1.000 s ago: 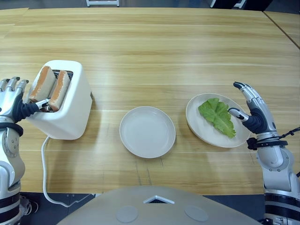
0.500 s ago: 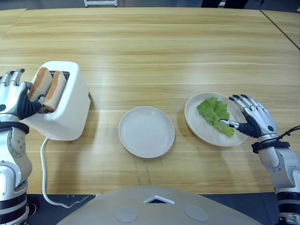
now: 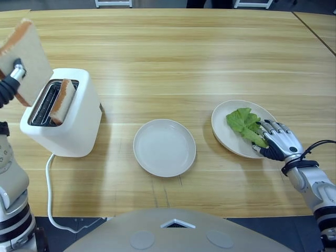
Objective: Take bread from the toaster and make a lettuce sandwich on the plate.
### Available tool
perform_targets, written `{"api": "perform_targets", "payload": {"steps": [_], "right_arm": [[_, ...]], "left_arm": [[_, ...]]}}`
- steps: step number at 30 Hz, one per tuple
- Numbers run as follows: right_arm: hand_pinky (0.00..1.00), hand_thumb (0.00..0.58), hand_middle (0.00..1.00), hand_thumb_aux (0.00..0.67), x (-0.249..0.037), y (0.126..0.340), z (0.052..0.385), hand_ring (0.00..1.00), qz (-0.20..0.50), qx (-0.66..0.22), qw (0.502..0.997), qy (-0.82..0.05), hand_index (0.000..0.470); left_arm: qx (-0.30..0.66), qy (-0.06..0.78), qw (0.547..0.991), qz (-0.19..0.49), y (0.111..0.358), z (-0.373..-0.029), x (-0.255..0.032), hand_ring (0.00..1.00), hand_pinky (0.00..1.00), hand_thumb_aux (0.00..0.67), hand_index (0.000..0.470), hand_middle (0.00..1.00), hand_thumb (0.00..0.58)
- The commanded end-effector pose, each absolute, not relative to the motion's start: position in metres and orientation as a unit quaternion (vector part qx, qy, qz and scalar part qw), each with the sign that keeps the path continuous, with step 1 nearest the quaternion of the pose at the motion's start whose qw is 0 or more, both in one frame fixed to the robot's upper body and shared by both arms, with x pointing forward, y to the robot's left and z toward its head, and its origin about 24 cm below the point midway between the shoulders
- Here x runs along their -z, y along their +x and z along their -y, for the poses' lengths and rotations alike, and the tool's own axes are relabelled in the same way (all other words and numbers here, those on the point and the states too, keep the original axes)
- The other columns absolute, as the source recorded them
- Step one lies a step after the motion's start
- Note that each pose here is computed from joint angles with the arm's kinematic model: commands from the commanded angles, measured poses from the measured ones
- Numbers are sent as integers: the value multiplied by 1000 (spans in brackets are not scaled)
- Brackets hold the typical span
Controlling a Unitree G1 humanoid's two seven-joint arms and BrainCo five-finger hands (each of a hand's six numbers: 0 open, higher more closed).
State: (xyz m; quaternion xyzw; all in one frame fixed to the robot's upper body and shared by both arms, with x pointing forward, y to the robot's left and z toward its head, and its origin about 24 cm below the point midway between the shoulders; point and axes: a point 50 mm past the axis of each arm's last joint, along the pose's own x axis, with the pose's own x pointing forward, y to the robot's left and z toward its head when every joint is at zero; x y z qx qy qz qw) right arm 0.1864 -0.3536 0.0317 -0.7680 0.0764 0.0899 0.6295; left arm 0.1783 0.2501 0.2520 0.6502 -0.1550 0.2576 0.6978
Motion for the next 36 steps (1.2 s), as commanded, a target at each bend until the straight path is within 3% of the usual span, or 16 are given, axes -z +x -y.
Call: {"api": "perform_targets", "payload": {"steps": [1, 2, 7, 11, 14, 17, 20, 26, 32, 36], "right_arm": [[0, 580, 0, 670, -30, 186, 356, 0, -84, -88, 635, -763, 470], [0, 580, 0, 670, -33, 188, 355, 0, -74, -80, 641, -759, 470], [0, 580, 0, 670, -59, 202, 346, 0, 15, -21, 660, -750, 470], [0, 580, 0, 670, -85, 210, 338, 0, 85, 22, 664, -742, 470], [0, 580, 0, 670, -100, 212, 328, 0, 123, 38, 676, -726, 470], [0, 580, 0, 670, -113, 210, 317, 0, 146, 41, 688, -709, 470], [0, 580, 0, 670, -126, 209, 305, 0, 165, 36, 704, -690, 470], [0, 580, 0, 670, -147, 208, 281, 0, 208, 29, 723, -658, 470], [0, 580, 0, 670, -158, 208, 259, 0, 242, 8, 736, -633, 470], [0, 580, 0, 670, -159, 208, 248, 0, 252, -8, 744, -619, 470]], "left_arm": [[-265, 614, 702, 244, 170, -234, -281, 1000, 1000, 670, 470, 1000, 580], [-262, 607, 703, 263, 169, -229, -286, 1000, 1000, 670, 470, 1000, 580], [-142, 511, 795, 294, 181, -198, -280, 1000, 1000, 670, 470, 1000, 580], [13, 426, 865, 266, 196, -160, -251, 1000, 1000, 670, 470, 1000, 580], [184, 376, 889, 186, 208, -121, -206, 1000, 1000, 670, 470, 1000, 580], [308, 350, 877, 112, 208, -91, -161, 1000, 1000, 670, 470, 1000, 580], [375, 339, 860, 60, 206, -74, -128, 1000, 1000, 670, 470, 1000, 580], [394, 380, 837, 2, 219, -67, -80, 1000, 1000, 670, 470, 1000, 580], [352, 422, 835, -3, 232, -76, -67, 1000, 1000, 670, 470, 1000, 580], [357, 452, 817, -4, 227, -78, -60, 1000, 1000, 670, 470, 1000, 580]]}}
